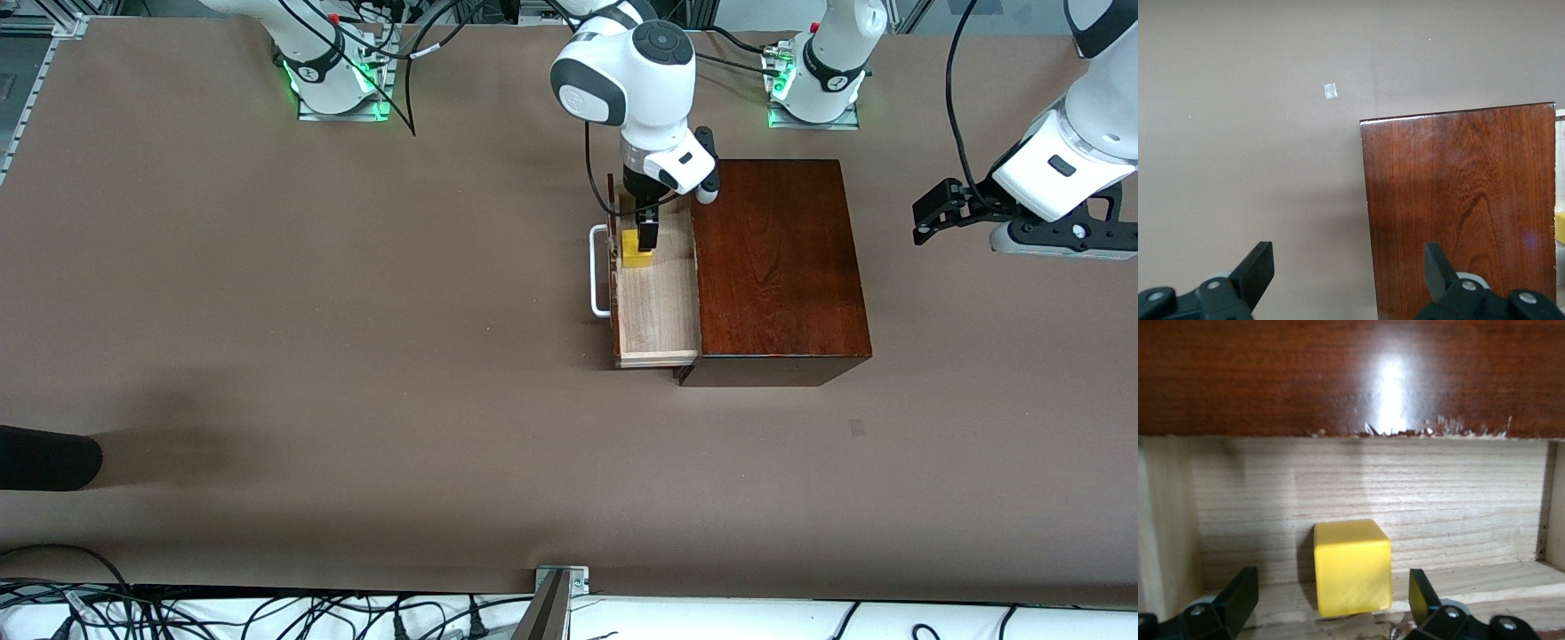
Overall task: Open drawer, take yellow block, close drawer
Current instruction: 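Lower the right gripper into the drawer and grasp the yellow cube, then lift the cube out with the right gripper while the left gripper reaches the drawer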
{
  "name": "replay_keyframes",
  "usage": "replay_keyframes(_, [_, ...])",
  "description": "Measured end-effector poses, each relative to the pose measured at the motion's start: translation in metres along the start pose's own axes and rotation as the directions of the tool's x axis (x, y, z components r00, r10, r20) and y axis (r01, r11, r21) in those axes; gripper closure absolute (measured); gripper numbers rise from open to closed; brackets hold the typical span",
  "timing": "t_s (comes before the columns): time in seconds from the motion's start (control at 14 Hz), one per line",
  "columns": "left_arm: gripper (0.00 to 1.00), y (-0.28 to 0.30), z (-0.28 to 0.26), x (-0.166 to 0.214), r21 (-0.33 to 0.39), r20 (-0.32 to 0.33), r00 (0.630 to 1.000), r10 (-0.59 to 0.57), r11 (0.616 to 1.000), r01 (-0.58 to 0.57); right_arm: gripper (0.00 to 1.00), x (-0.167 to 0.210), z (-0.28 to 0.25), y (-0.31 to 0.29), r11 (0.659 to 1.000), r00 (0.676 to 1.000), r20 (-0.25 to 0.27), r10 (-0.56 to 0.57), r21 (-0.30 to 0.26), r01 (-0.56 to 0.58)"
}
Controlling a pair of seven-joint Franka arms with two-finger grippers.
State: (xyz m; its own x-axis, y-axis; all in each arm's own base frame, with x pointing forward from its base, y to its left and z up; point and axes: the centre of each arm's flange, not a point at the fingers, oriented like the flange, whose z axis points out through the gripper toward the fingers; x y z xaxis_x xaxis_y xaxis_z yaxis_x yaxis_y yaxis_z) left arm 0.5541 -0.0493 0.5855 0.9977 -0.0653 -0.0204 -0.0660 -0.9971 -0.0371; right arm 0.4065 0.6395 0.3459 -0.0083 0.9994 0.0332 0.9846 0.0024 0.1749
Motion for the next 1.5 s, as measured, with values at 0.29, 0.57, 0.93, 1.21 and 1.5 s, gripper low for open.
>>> replay_keyframes(0.29, [0.00,0.000,0.000,0.000,0.000,0.000,1.000,0.000,1.000,0.000,0.00,-0.002,0.026,-0.002,1.000,1.000,0.024,-0.004,0.018,0.003])
replay_keyframes(0.57, [0.00,0.000,0.000,0.000,0.000,0.000,1.000,0.000,1.000,0.000,0.01,-0.003,0.045,-0.003,1.000,0.999,0.032,-0.004,0.026,0.003])
replay_keyframes(0.93, [0.00,0.000,0.000,0.000,0.000,0.000,1.000,0.000,1.000,0.000,0.45,-0.003,0.044,-0.002,1.000,0.999,0.033,-0.003,0.026,0.002])
replay_keyframes(1.21, [0.00,0.000,0.000,0.000,0.000,0.000,1.000,0.000,1.000,0.000,0.45,0.000,0.021,0.005,0.999,0.999,0.052,0.006,0.031,-0.008])
replay_keyframes(1.5, [0.00,0.000,0.000,0.000,0.000,0.000,1.000,0.000,1.000,0.000,0.45,-0.007,-0.048,0.026,0.997,0.996,0.074,0.054,0.049,-0.058])
